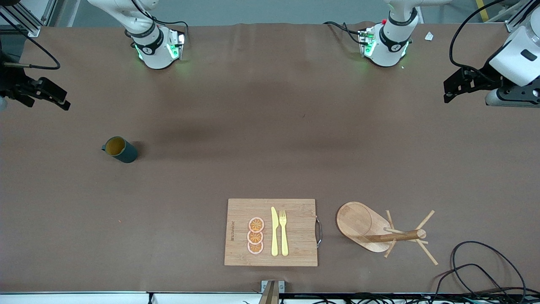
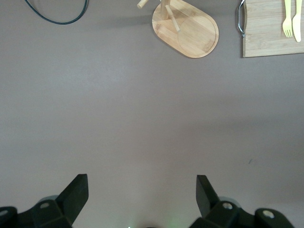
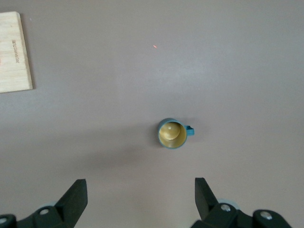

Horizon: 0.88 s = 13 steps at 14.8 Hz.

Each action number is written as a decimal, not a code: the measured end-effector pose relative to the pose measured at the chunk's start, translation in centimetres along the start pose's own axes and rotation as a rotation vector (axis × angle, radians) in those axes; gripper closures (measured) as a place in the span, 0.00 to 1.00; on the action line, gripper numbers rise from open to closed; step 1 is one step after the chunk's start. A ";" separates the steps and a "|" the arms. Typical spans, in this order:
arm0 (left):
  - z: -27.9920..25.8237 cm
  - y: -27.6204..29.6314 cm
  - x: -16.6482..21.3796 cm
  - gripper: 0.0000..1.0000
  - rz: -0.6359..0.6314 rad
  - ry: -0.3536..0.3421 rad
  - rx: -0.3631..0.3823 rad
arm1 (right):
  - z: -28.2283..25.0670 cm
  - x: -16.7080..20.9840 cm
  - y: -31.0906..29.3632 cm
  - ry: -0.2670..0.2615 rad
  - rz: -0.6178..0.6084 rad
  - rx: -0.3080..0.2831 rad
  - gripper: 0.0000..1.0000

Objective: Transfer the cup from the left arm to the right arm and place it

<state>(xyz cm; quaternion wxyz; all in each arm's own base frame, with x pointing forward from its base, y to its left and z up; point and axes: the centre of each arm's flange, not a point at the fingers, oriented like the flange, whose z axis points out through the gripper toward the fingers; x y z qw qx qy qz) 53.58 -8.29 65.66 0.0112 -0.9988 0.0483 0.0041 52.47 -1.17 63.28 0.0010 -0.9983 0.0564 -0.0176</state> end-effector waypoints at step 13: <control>0.0 0.2 0.0 0.00 0.003 0.000 0.000 | -1.3 4.5 -0.9 0.049 -0.017 -0.020 0.00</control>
